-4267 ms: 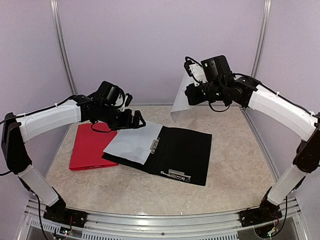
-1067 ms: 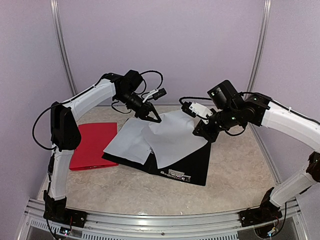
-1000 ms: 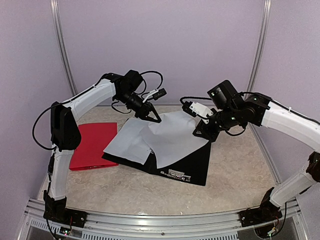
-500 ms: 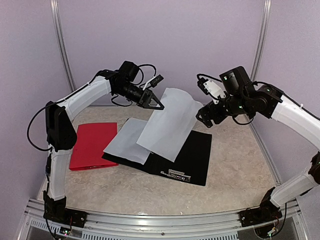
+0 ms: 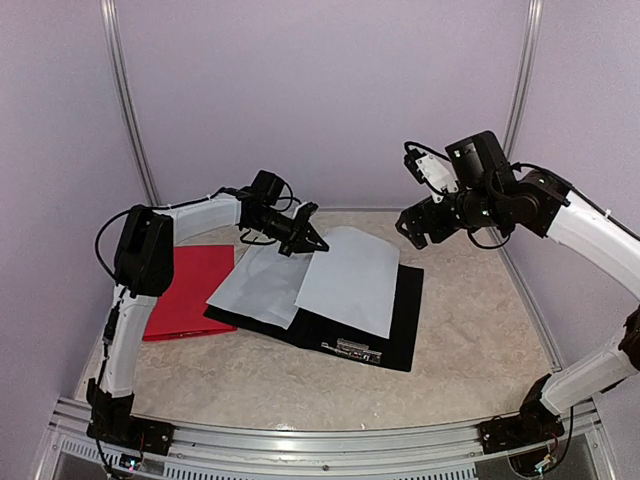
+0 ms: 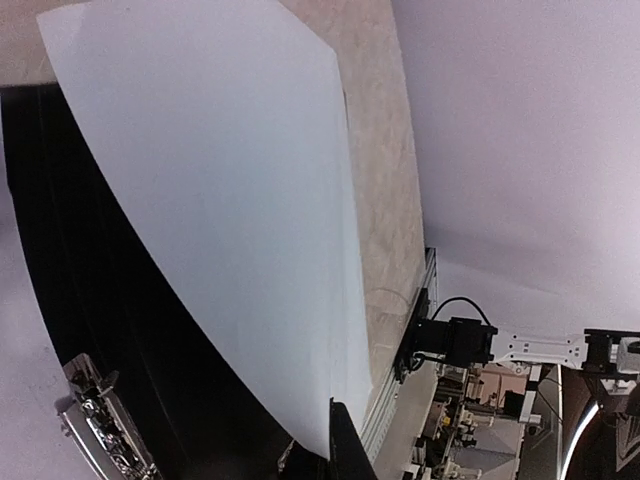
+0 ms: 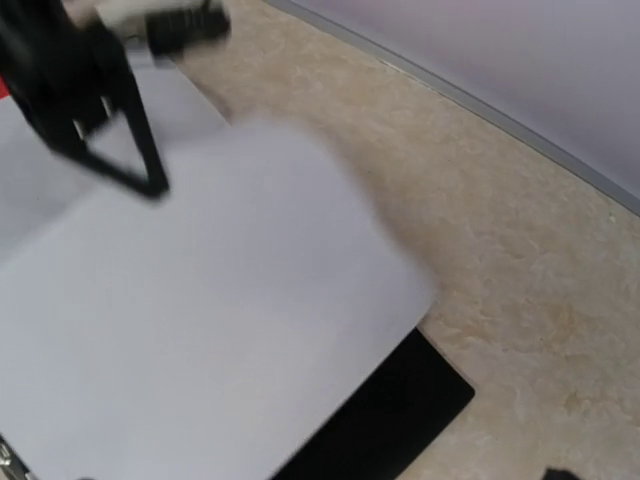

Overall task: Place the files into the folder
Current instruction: Place the file on the spring clip of the folder.

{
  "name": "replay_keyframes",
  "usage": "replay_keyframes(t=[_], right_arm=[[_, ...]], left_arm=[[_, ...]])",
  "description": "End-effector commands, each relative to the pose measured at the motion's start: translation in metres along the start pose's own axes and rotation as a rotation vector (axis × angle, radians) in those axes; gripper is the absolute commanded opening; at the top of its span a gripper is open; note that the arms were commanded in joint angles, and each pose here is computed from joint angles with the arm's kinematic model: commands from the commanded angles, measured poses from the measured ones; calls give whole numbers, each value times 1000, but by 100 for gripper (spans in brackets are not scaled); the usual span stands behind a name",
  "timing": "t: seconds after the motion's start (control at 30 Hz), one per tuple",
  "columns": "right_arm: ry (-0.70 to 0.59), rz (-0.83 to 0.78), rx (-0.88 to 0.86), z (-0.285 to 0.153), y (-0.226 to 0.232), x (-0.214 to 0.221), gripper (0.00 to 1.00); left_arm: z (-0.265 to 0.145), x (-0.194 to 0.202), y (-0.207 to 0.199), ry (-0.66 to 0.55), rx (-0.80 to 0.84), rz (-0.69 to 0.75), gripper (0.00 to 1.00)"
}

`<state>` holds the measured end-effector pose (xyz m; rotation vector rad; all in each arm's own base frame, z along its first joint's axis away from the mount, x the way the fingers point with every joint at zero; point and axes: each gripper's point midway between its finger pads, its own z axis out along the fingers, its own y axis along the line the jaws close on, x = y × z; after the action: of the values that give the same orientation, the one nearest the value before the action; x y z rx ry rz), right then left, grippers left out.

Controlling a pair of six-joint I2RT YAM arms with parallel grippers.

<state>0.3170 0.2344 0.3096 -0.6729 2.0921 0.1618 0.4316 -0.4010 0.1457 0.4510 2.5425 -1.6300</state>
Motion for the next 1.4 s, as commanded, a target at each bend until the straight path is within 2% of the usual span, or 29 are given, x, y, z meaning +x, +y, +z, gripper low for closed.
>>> replay_keyframes(t=[0.0,0.07,0.23,0.37,0.5,0.63,0.77,0.9,1.07,1.2,1.37], right_arm=[[26,15,-3,14,1,6,94],[29,16,-10,17,3,7,94],[44,14,-15,21,5,13,94],[50,16,-11,23,4,16,94],[50,17,-21,25,7,18,94],[53,22,-38,30,11,20,94],[59,21,-40,31,11,21,94],[63,21,-39,31,11,24,94],[68,22,-27,30,9,28,94],[68,24,-36,34,11,29,94],[69,25,-49,35,14,28,93]], left_arm=[[34,17,39,32,-66,-153,0],[43,23,51,38,-90,-172,0],[59,32,56,57,-156,-77,0],[67,40,59,80,-176,-63,0],[62,37,58,42,-193,-68,0],[51,17,55,-24,-142,-135,0],[47,-1,44,-57,-134,-114,0],[55,-2,44,-35,-139,-100,0],[64,19,55,18,-159,-123,0],[59,23,50,20,-147,-144,0],[55,19,48,12,-161,-90,0]])
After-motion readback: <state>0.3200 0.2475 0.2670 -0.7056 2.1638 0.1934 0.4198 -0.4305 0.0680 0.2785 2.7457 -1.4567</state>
